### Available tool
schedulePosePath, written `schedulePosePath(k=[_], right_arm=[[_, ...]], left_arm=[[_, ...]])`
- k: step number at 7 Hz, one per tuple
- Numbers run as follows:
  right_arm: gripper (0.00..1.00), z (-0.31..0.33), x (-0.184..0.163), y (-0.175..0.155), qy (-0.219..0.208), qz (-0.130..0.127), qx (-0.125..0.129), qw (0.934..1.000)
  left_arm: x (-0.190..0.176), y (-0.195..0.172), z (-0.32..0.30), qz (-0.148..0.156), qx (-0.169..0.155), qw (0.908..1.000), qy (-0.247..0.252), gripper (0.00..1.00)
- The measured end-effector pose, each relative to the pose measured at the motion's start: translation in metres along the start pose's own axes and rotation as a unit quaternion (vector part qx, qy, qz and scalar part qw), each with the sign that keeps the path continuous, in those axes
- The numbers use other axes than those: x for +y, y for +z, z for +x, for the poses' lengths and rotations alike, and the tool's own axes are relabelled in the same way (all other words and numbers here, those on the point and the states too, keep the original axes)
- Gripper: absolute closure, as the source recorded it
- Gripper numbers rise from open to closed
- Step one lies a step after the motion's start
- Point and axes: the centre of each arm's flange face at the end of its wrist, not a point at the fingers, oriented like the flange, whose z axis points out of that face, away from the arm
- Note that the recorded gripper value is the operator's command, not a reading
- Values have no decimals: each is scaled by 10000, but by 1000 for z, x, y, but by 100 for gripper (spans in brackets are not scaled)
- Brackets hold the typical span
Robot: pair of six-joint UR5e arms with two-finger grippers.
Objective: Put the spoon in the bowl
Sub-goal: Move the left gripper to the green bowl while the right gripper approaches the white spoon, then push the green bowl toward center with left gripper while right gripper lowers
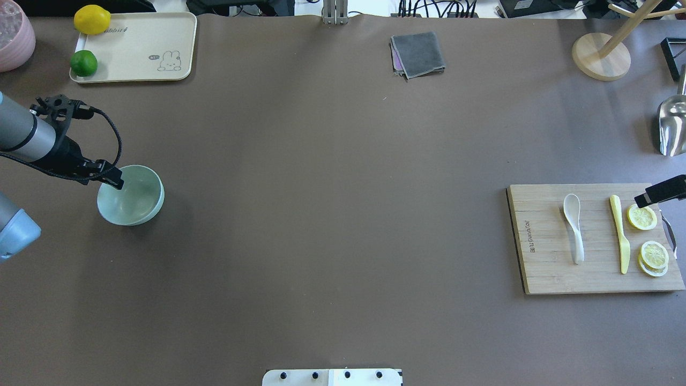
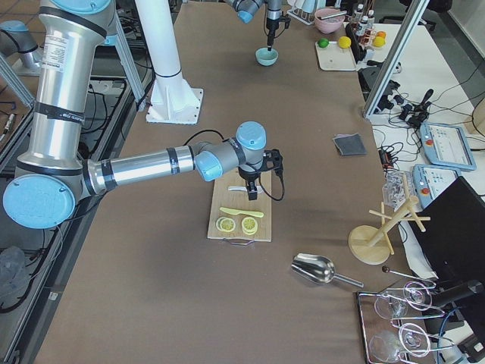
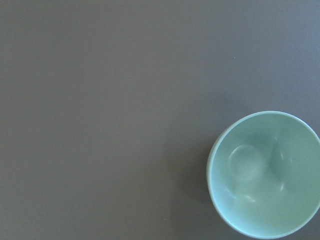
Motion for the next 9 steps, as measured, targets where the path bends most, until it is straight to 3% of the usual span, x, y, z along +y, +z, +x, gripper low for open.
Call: schedulePosePath(k=[1, 2, 3, 6, 8, 9], right_arm=[[0, -5, 0, 3, 11, -3, -27, 10000], [1, -8, 0, 5, 135, -19, -45, 9999], [2, -12, 0, 7, 321, -36, -61, 9995], [10, -21, 1, 8, 437, -48, -76, 9990], [14, -31, 2, 9, 340, -69, -99, 9993], [14, -41, 3, 10, 290, -81, -111, 9995]], left_arm=[[0, 6, 0, -12, -50, 10000, 10, 41], [2, 11, 2, -33, -90, 9999, 35, 66], [4, 15, 5, -55, -103, 9999, 57, 100], [6, 14, 17, -63, -30, 10000, 66, 100], [-1, -18, 64, -43, 367, 9993, -47, 100], [-11, -35, 107, -25, 591, 9976, -361, 100]])
